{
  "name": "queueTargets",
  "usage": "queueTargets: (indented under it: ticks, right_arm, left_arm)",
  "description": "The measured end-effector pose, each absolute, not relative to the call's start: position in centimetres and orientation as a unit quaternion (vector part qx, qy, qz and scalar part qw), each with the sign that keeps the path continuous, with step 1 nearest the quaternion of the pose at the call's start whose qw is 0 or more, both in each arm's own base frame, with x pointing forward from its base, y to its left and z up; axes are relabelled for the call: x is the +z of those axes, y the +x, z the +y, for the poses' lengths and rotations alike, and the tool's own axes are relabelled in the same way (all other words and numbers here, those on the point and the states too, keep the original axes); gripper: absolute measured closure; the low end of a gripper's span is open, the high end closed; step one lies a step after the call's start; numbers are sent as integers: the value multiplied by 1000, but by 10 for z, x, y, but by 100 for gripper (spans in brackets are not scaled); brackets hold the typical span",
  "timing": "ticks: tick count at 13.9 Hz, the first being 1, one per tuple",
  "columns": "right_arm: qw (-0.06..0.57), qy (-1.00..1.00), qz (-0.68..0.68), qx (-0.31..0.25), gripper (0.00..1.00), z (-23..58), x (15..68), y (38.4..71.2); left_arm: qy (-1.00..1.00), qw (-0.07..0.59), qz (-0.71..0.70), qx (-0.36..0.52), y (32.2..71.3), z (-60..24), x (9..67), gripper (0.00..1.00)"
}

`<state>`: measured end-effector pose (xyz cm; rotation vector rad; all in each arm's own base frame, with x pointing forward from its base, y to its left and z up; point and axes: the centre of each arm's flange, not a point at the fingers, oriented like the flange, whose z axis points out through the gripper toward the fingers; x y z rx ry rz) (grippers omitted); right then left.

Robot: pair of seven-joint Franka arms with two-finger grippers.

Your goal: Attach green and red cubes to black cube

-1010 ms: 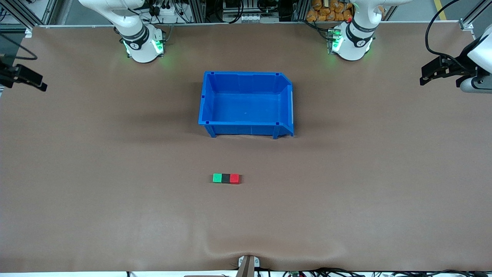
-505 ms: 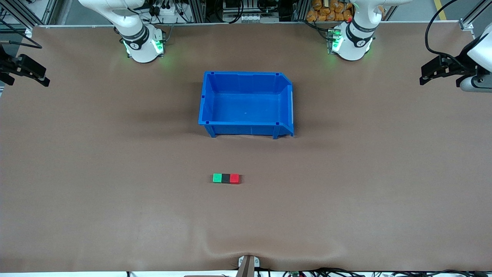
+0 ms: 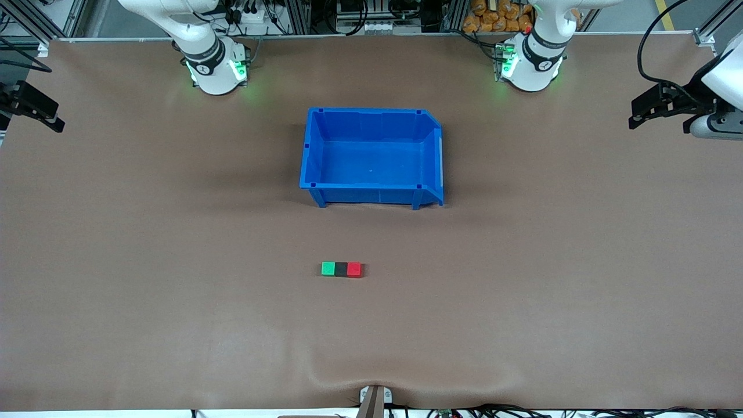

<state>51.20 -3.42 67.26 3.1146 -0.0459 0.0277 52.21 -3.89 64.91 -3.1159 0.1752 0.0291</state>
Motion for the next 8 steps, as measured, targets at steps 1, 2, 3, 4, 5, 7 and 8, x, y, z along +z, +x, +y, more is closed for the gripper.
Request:
queueTargets:
  ticks: [1, 2, 3, 4, 5, 7, 8]
  right_arm:
    - [14, 1000, -13, 10, 0, -32, 673, 514]
    - [14, 1000, -11, 10, 0, -30, 674, 516]
    - [14, 1000, -10, 10, 0, -29, 674, 517]
    - [14, 1000, -9, 10, 0, -28, 674, 518]
    - [14, 1000, -7, 8, 0, -27, 674, 518]
    - [13, 1000, 2, -6, 0, -18, 672, 516]
    - [13, 1000, 7, -15, 0, -13, 670, 514]
  left_arm:
    - [-998, 9, 58, 8, 523, -40, 649, 0]
    - [-998, 9, 60, 8, 523, -42, 649, 0]
    - [-998, 9, 62, 8, 523, -44, 648, 0]
    - [-998, 9, 63, 8, 523, -45, 648, 0]
    - [-998, 9, 65, 9, 523, -45, 647, 0]
    - [-997, 9, 71, 10, 524, -45, 646, 0]
    - [-997, 9, 72, 11, 524, -45, 645, 0]
